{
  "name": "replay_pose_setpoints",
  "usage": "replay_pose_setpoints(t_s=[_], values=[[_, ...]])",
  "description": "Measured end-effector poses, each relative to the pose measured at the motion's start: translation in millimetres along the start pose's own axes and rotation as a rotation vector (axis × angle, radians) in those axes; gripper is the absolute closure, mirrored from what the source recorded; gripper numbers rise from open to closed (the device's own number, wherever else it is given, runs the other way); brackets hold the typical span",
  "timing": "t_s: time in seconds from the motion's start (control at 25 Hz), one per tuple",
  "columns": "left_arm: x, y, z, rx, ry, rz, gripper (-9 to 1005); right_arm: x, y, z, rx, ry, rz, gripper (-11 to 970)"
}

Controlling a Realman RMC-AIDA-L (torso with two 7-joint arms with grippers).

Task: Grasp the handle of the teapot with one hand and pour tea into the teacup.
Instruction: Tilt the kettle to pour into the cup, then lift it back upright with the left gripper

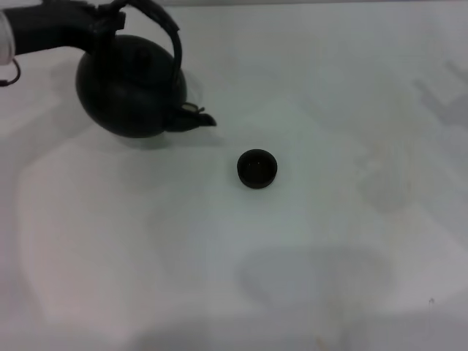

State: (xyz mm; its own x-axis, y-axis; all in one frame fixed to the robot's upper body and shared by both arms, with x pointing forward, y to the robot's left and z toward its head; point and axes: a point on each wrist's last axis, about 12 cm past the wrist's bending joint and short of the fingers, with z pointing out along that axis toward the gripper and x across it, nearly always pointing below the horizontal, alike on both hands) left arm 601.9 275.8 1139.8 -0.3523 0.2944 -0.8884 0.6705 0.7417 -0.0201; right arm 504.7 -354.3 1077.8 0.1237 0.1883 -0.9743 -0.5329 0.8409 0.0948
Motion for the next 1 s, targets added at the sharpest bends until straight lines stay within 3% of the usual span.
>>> replay_pose_setpoints(t_s=[0.16, 0.48, 1.0], values=[[-14.4, -5.3, 8.0, 0.006, 0.041, 0.037, 831, 1.4, 0.3, -1.2, 0.008, 0.0, 0.005, 143], [-24.8, -22.8, 23.2, -0.002, 0.142, 0.133, 837, 1.6, -0.3, -1.4, 0.014, 0.001, 0.006, 143], [-41.8, -50.4, 30.3, -0.042, 0.205, 0.265, 845, 2.5, -0.6, -1.9, 0.018, 0.006, 0.006, 142]])
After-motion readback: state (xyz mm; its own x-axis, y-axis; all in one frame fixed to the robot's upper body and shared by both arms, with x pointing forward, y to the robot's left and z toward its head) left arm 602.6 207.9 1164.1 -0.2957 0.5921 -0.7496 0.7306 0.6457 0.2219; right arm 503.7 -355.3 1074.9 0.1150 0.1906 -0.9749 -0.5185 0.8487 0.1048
